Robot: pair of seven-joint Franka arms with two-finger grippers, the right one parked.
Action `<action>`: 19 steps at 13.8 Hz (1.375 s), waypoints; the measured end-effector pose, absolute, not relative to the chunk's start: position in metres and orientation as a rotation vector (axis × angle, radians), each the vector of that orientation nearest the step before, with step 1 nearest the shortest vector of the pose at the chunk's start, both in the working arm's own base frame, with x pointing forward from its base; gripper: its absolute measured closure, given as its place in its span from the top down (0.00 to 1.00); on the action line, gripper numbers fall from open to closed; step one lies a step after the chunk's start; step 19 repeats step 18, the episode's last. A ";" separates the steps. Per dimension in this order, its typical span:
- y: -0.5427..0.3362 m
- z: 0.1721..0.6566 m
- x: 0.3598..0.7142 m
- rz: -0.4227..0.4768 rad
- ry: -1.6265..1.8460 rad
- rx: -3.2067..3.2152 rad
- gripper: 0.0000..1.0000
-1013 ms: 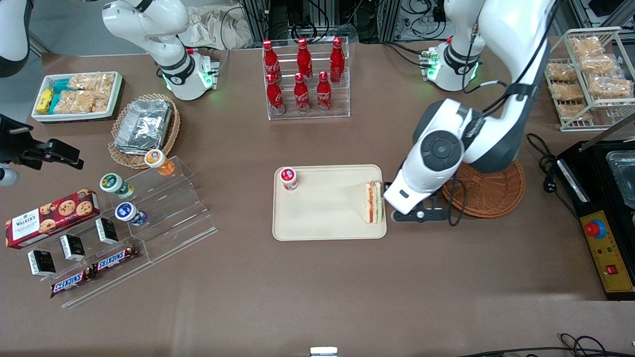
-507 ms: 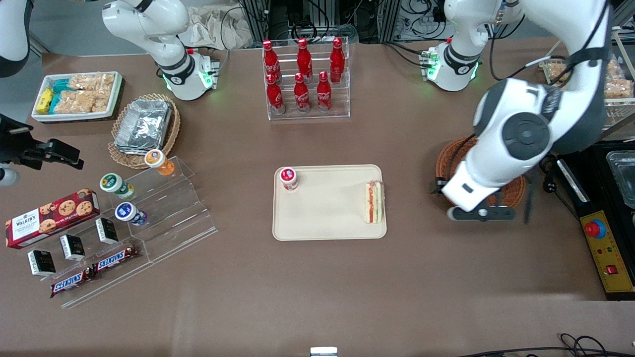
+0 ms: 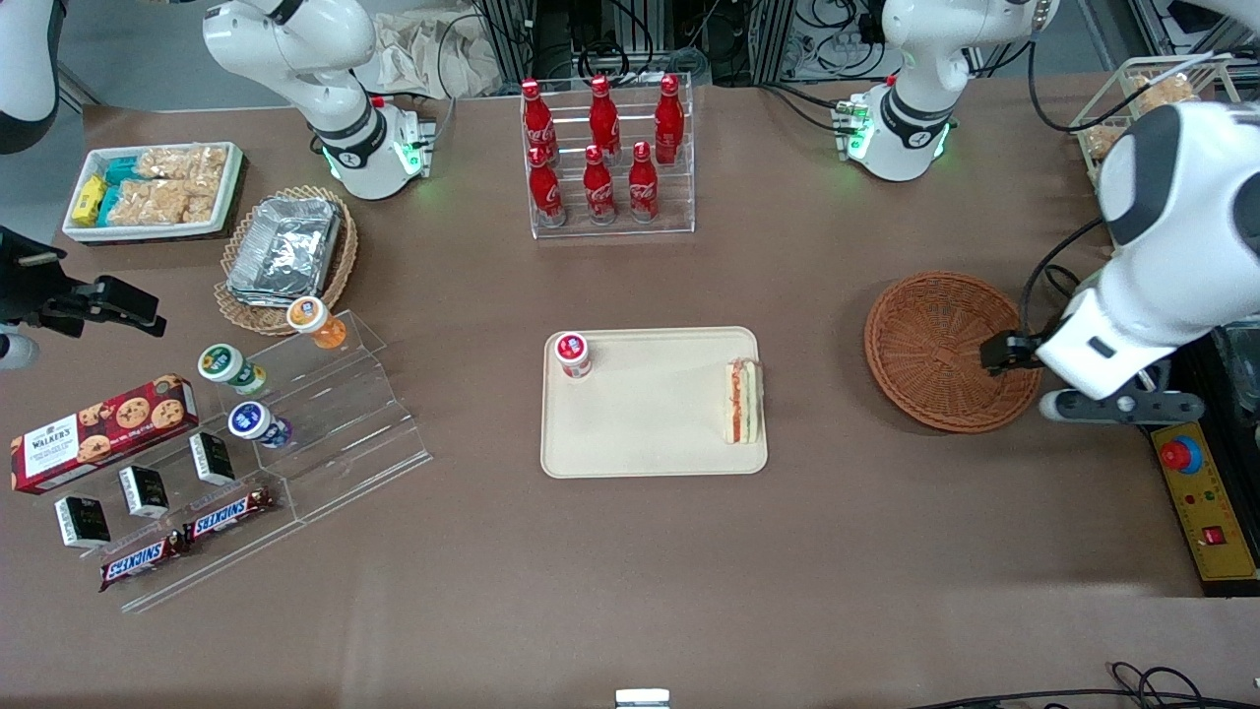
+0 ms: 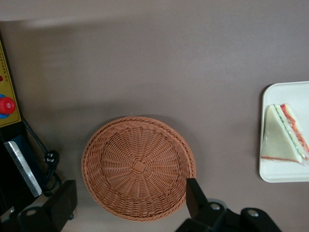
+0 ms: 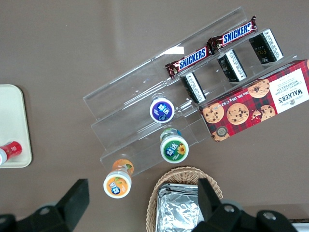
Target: Place sandwich from basket to tray
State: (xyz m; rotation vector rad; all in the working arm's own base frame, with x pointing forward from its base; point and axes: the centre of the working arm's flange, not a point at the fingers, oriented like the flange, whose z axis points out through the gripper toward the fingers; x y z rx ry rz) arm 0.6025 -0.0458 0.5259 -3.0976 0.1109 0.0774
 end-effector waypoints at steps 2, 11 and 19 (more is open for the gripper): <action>-0.010 0.538 0.599 0.058 0.128 -3.120 1.00; 0.015 0.551 0.595 0.025 0.084 -3.164 1.00; 0.015 0.553 0.593 0.044 0.084 -3.164 1.00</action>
